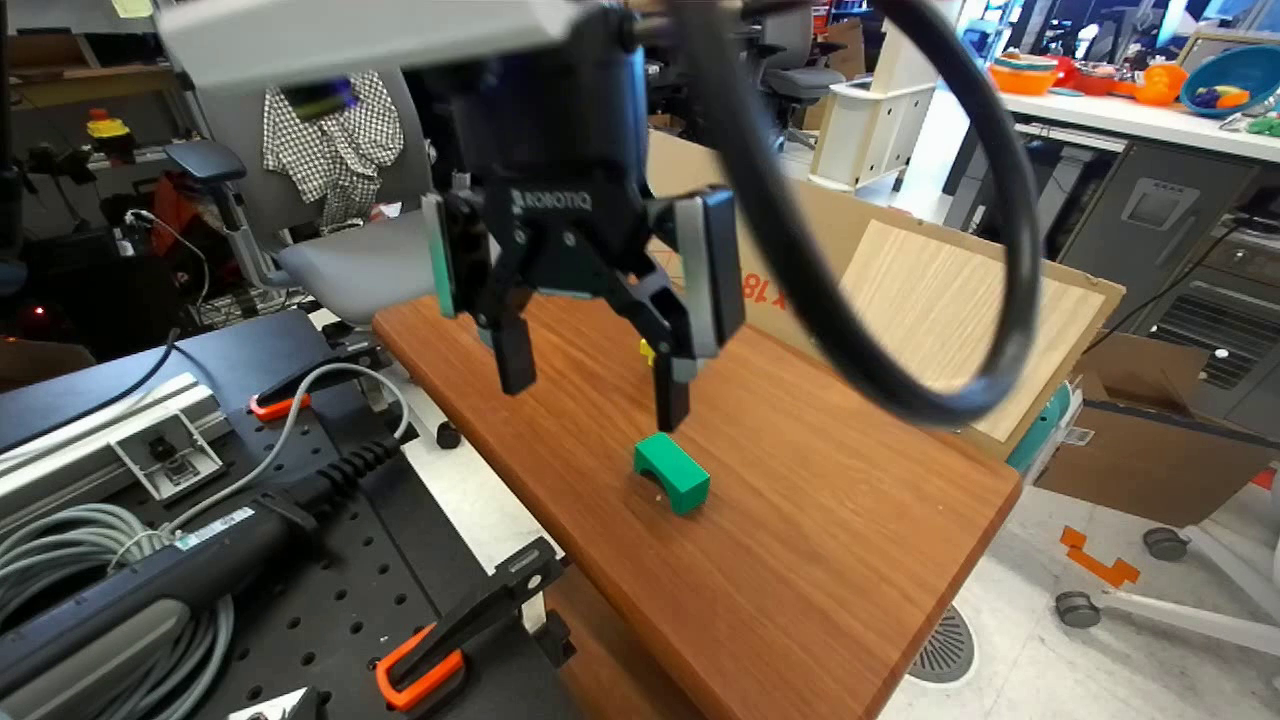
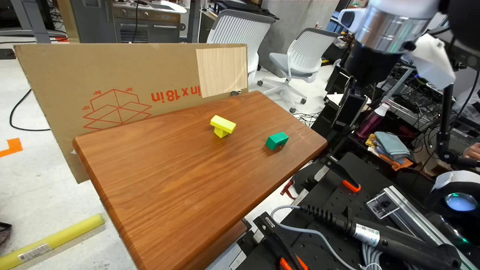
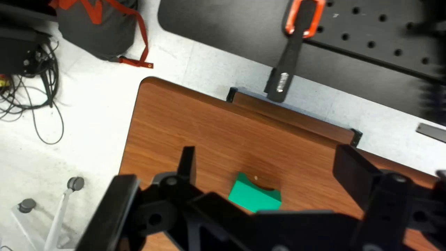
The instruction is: Place the green block on top of the stacked blocks
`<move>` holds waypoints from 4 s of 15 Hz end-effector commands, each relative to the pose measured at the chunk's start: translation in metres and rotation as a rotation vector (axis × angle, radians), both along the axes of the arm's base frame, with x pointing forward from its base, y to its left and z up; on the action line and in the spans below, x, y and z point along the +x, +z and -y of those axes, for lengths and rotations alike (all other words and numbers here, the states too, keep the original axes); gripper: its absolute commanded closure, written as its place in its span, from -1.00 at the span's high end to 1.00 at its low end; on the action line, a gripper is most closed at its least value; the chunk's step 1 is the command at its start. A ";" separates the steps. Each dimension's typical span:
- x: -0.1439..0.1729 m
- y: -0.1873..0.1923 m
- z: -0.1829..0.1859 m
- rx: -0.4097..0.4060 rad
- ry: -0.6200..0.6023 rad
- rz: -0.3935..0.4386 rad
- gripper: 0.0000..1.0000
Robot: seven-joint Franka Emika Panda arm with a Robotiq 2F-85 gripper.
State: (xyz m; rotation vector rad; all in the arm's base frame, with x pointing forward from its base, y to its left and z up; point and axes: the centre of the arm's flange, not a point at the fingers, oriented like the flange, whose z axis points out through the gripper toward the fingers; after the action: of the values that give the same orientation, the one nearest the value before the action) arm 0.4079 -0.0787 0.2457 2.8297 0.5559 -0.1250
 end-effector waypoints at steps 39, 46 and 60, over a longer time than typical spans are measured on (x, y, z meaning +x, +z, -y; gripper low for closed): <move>0.106 -0.151 -0.063 -0.187 1.052 -0.424 -0.53; 0.105 -0.103 -0.055 -0.117 0.926 -0.299 -0.82; 0.134 -0.047 -0.079 0.086 0.327 -0.112 -0.82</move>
State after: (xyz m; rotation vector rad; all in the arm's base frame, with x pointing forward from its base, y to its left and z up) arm 0.5321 -0.0110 0.1957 2.6787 1.2569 -0.1889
